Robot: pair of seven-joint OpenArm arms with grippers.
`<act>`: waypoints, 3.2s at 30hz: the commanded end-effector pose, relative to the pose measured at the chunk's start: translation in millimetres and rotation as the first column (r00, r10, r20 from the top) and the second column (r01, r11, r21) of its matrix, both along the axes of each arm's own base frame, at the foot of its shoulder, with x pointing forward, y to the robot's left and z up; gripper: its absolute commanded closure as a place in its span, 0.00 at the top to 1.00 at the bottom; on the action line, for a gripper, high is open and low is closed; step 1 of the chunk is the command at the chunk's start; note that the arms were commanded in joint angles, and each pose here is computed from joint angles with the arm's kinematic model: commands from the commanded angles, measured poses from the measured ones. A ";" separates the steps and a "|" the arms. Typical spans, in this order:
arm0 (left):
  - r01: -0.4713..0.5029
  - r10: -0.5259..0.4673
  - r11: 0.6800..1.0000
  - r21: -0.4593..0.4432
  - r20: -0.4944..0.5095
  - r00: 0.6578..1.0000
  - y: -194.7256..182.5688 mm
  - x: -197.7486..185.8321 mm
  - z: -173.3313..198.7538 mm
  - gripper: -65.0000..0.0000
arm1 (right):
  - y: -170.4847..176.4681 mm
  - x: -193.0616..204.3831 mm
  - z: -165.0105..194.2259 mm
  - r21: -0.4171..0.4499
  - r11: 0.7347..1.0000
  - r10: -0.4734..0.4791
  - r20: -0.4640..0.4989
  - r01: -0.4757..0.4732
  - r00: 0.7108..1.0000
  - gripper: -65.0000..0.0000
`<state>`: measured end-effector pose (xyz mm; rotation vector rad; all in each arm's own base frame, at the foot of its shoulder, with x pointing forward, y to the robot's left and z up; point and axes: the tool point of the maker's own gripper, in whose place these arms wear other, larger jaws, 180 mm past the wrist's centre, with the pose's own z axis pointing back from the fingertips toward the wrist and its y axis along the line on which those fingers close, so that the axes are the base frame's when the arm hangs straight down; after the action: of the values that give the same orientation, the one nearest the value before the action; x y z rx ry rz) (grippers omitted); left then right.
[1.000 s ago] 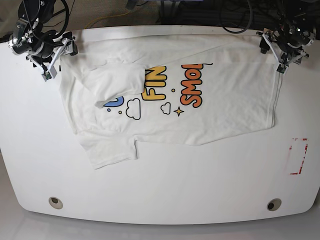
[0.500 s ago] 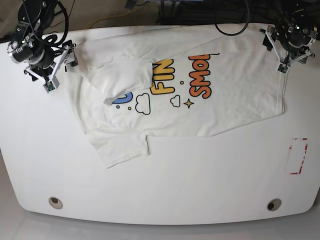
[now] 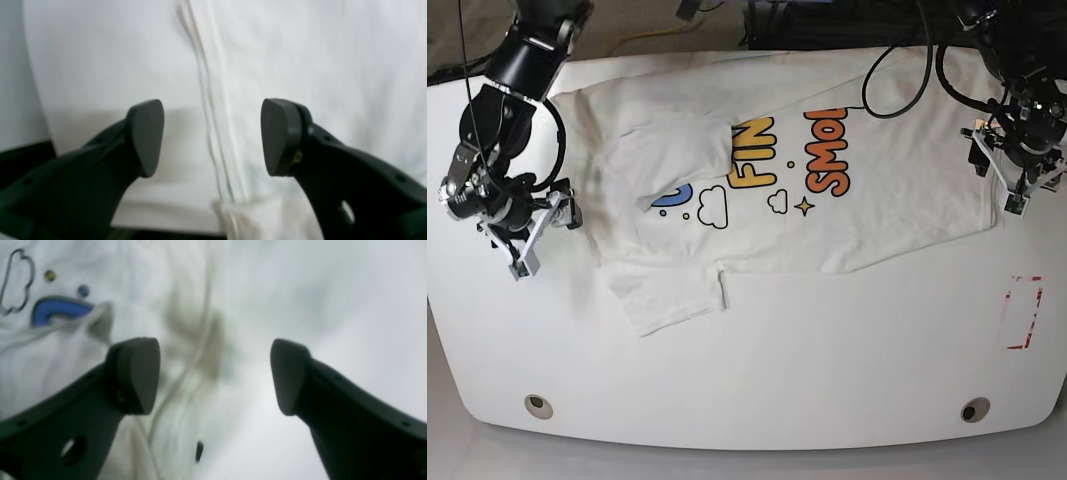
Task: Fold the T-shirt properly
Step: 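Reach both grippers to the hem edge and pinch it, then lift the hem with both grippers and fold it over toward the shoulders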
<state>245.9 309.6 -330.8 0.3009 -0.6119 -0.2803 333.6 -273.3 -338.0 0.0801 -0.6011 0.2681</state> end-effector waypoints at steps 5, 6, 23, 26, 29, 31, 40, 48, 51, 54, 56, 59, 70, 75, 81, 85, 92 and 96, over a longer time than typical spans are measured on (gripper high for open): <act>-0.011 0.011 1.000 0.003 0.074 0.997 11.5 33.9 19.0 0.64 | 16.9 71.1 7.4 0.081 0.996 0.029 0.093 -0.036 0.995 0.74; -0.021 0.020 1.000 0.015 0.067 0.998 16.1 36.6 18.8 0.64 | 20.4 80.8 5.6 0.104 0.994 0.028 0.097 -0.038 0.995 0.74; -0.059 0.057 0.997 0.056 0.041 0.998 37.3 43.5 18.9 0.64 | 47.5 134.4 -42.5 0.303 0.953 -0.047 0.111 0.011 0.993 0.74; -0.059 0.057 0.997 0.056 0.041 0.998 37.3 43.5 18.9 0.65 | 62.8 130.6 -52.6 0.331 0.944 -0.040 0.095 0.007 0.995 0.74; -0.056 0.054 0.997 0.056 0.040 0.998 36.5 43.9 18.6 0.65 | 69.1 121.2 -64.6 0.339 0.941 -0.035 0.072 0.008 0.997 0.73; -0.056 0.054 0.997 0.054 0.038 0.998 36.2 44.3 17.6 0.66 | 80.4 121.6 -65.2 0.348 0.937 -0.022 0.077 -0.007 0.997 0.66; -0.081 0.080 0.995 -0.055 -0.019 0.997 40.0 66.7 -9.4 0.89 | 105.8 121.6 -65.3 0.365 0.930 0.010 0.095 -0.044 0.995 0.00; -0.141 0.146 0.968 -0.207 0.013 0.989 38.5 104.9 -26.1 0.89 | 106.7 122.0 -64.8 0.366 0.930 0.011 0.096 -0.045 0.995 0.00; -0.140 0.145 0.961 -0.240 0.004 0.989 34.1 107.9 -36.7 0.89 | 106.7 122.0 -64.8 0.366 0.930 0.011 0.096 -0.045 0.995 0.00; -0.115 0.111 0.960 -0.256 -0.031 0.993 22.3 113.7 -47.3 0.89 | 104.9 121.3 -65.4 0.364 0.930 0.009 0.094 -0.043 0.996 0.00; -0.105 0.094 0.958 -0.266 -0.053 0.994 16.0 115.9 -53.9 0.89 | 104.0 121.3 -65.4 0.363 0.931 0.009 0.094 -0.042 0.996 0.00; -0.110 0.093 0.954 -0.280 -0.072 0.993 13.7 115.2 -60.3 0.87 | 104.0 121.3 -65.4 0.363 0.931 0.009 0.094 -0.042 0.996 0.00; -0.072 0.078 0.943 -0.326 0.003 0.997 -2.7 131.3 -58.3 0.15 | 103.9 123.8 -62.3 0.361 0.931 0.009 0.100 -0.045 0.995 0.00; -0.060 0.076 0.943 -0.327 0.037 0.996 -2.7 136.2 -52.5 0.00 | 99.7 130.2 -50.9 0.343 0.938 0.013 0.132 -0.058 0.991 0.00; -0.026 0.060 0.958 -0.285 0.111 0.992 3.0 144.6 -25.4 0.00 | 92.3 138.1 -17.3 0.241 0.964 0.071 0.175 -0.112 0.982 0.00; 0.039 0.002 0.969 -0.245 0.164 0.986 -1.6 149.7 -4.2 0.00 | 86.4 136.2 3.8 0.157 0.978 0.107 0.198 -0.139 0.974 0.00; 0.048 -0.010 0.981 -0.187 0.198 0.980 3.4 141.1 9.9 0.00 | 74.2 119.5 35.7 0.003 0.987 0.155 0.209 -0.159 0.966 0.00; 0.048 -0.016 0.985 -0.163 0.190 0.982 5.3 129.9 7.8 0.00 | 70.5 102.5 48.2 -0.083 0.983 0.180 0.210 -0.166 0.961 0.00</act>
<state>369.6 307.3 -343.7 0.1186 -0.7691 -0.2226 431.3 -194.9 -318.8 0.1004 -0.7374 0.4497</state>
